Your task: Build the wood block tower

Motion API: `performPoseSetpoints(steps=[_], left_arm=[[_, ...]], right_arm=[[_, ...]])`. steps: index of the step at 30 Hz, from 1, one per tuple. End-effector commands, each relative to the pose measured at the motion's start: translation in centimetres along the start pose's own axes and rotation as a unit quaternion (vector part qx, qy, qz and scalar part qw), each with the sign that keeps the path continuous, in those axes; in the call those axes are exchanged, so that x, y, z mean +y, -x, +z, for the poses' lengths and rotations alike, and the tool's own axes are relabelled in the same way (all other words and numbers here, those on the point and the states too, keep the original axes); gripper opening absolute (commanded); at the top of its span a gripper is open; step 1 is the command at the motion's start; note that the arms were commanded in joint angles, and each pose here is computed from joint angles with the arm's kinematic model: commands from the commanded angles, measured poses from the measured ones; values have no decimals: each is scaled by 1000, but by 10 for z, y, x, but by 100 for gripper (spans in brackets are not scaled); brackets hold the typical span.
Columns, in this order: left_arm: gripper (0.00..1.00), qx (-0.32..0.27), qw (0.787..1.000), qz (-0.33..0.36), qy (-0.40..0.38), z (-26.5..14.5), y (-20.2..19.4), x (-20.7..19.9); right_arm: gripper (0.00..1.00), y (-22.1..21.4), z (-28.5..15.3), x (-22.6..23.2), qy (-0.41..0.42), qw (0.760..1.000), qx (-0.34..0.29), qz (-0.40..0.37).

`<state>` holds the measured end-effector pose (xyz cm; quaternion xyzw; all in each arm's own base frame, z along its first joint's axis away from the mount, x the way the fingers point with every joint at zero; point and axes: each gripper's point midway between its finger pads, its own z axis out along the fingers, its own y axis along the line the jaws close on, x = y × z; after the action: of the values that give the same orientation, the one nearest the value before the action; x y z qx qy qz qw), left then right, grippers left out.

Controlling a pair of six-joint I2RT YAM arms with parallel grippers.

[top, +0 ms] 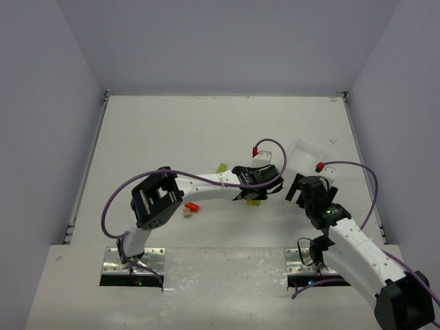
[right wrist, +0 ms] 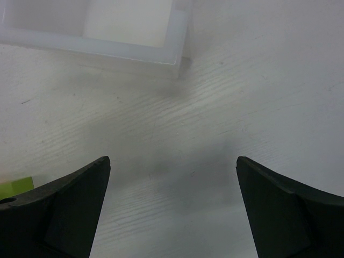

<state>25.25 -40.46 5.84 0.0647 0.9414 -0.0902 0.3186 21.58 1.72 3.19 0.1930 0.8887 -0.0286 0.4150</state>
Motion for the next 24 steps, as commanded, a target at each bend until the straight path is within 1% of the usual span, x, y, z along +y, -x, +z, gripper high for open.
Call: performPoseSetpoints(steps=[1, 16, 21, 24], left_arm=[[3, -10, 1000, -3, -3, -7, 7, -9], [7, -8, 1000, -5, 9, -6, 4, -5], [11, -10, 1000, -8, 9, -8, 5, -5], [12, -11, 1000, -9, 11, -8, 4, -6]], right_arm=[[99, 5, 0, -2, -7, 1000, -14, 14], [99, 4, 1, -3, -10, 1000, -12, 14], [99, 4, 1, -3, -10, 1000, -11, 13], [99, 4, 1, -2, -9, 1000, -11, 13]])
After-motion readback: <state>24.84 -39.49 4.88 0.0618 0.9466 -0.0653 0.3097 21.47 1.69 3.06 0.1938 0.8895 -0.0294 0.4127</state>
